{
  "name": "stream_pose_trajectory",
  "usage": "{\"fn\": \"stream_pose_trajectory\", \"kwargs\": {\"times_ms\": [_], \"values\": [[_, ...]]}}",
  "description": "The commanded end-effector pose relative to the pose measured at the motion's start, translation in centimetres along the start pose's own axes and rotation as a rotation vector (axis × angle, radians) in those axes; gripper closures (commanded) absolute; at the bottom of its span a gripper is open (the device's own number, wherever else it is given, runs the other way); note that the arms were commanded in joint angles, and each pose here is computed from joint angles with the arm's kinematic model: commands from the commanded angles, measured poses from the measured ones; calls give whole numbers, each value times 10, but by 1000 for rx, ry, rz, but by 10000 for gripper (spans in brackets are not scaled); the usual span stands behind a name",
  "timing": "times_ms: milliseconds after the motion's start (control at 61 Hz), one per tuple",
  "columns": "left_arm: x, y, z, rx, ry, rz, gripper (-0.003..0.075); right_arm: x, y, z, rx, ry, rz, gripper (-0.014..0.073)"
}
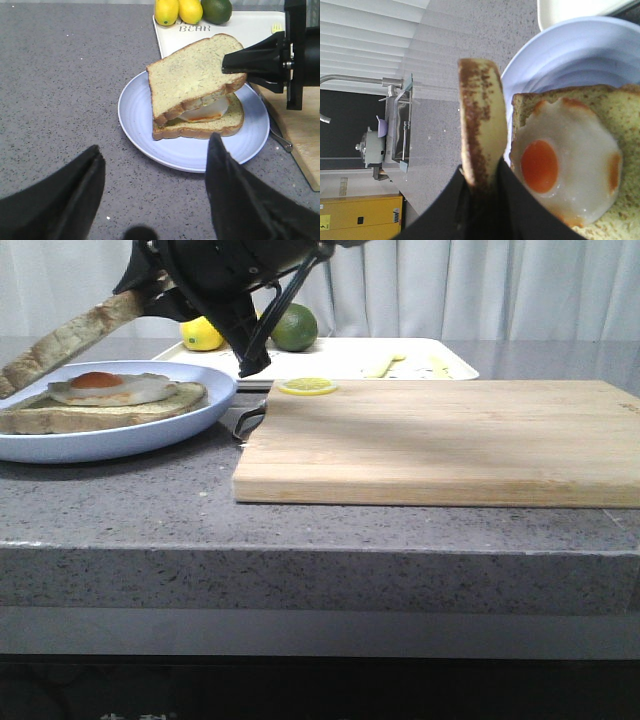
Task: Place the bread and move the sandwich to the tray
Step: 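Lower the bread onto the egg and open the right gripper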
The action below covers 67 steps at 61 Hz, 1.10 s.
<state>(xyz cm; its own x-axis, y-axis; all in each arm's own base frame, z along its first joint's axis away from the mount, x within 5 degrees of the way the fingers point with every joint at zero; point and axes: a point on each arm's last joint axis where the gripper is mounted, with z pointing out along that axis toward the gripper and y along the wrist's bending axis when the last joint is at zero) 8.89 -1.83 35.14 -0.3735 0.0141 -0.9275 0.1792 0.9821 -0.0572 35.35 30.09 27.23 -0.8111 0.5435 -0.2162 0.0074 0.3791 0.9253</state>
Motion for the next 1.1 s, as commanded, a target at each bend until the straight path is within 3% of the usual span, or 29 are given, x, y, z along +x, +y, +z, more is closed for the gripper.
{"fn": "stream_pose_trajectory", "kwargs": {"times_ms": [0, 148, 393, 705, 918, 1082], "values": [[-14, -1, -2, 11, -95, 3, 281, -7, 39, -23, -108, -18, -46, 494], [-14, -1, -2, 11, -95, 3, 281, -7, 38, -23, -93, -21, -90, 430], [-14, -1, -2, 11, -95, 3, 281, -7, 38, -25, -76, -14, -193, 143], [-14, -1, -2, 11, -95, 3, 281, -4, 46, -53, -32, -16, -484, 138], [-14, -1, -2, 10, -93, 3, 281, -5, 39, -92, 24, -21, -642, 139], [-14, -1, -2, 10, -91, 3, 281, -3, 41, -132, 44, 52, -815, 139]]}}
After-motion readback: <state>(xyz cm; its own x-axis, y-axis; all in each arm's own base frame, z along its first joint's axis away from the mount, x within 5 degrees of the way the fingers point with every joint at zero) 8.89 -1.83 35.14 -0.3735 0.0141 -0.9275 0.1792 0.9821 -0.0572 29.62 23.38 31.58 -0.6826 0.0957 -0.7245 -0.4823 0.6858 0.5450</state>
